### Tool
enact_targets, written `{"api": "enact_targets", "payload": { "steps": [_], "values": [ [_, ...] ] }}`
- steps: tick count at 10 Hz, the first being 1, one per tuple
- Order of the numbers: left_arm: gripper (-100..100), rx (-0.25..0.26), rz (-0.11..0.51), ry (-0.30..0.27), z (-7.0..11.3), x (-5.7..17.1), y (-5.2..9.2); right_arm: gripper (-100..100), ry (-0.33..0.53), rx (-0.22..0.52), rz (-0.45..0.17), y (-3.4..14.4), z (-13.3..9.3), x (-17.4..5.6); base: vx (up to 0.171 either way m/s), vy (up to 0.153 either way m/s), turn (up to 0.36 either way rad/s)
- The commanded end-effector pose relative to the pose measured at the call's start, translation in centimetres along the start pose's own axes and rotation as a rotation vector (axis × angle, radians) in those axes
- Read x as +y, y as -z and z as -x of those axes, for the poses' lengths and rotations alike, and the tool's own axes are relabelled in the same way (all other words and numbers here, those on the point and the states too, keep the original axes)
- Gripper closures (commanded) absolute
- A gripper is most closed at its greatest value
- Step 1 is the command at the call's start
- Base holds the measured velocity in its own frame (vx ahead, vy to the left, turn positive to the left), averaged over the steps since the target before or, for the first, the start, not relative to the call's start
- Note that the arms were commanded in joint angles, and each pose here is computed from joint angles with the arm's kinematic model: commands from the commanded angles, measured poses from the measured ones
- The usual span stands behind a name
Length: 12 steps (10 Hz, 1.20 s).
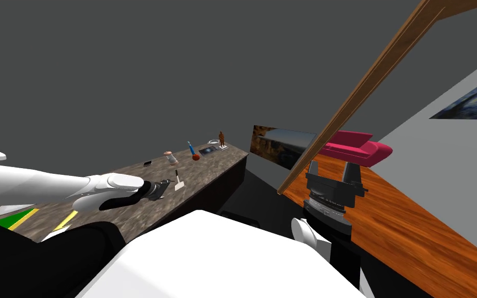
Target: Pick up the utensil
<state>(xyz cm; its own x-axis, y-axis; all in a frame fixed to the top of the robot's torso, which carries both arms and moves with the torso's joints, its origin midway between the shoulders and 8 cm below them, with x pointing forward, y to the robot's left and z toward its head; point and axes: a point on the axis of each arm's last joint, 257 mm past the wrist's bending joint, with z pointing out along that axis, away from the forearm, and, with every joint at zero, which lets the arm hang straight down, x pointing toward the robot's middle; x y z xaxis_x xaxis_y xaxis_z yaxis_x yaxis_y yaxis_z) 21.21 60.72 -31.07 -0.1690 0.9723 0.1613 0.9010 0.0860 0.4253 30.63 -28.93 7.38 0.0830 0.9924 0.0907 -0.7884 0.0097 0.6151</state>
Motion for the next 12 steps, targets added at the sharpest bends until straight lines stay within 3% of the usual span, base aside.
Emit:
{"api": "enact_targets", "payload": {
  "steps": [1,3,4,6,9,10,12],
  "values": [
    [-100,0.003,-0.008,-0.015,-0.1,-0.4,0.0,0,0.0,0.0,0.0,0.0,0.0,0.0,0.0,0.0,0.0],
    [-100,0.037,-0.075,-0.143,-1.4,-2.4,0.2,0,0.0,0.0,0.0,0.0,0.0,0.0,0.032,0.041,-0.319],
    [-100,0.032,-0.057,-0.15,-1.0,-1.2,0.1,0,0.0,0.0,0.0,0.0,0.0,0.0,0.03,0.066,-0.12],
    [-100,0.038,-0.076,-0.148,-1.4,-2.2,0.2,0,0.0,0.0,0.0,0.0,0.0,0.0,0.009,0.019,0.037],
    [-100,0.06,-0.176,-0.304,-2.6,-5.2,0.7,0,0.0,0.0,0.0,0.0,0.0,0.0,0.027,0.054,-0.282],
    [-100,0.06,-0.176,-0.304,-2.6,-5.2,0.7,0,0.0,0.0,0.0,0.0,0.0,0.0,0.034,0.071,-0.089],
    [-100,0.062,-0.237,-0.377,-3.1,-7.3,1.2,0,0.0,0.0,0.0,0.0,0.0,0.0,0.021,0.057,-0.163]
  ]
}}
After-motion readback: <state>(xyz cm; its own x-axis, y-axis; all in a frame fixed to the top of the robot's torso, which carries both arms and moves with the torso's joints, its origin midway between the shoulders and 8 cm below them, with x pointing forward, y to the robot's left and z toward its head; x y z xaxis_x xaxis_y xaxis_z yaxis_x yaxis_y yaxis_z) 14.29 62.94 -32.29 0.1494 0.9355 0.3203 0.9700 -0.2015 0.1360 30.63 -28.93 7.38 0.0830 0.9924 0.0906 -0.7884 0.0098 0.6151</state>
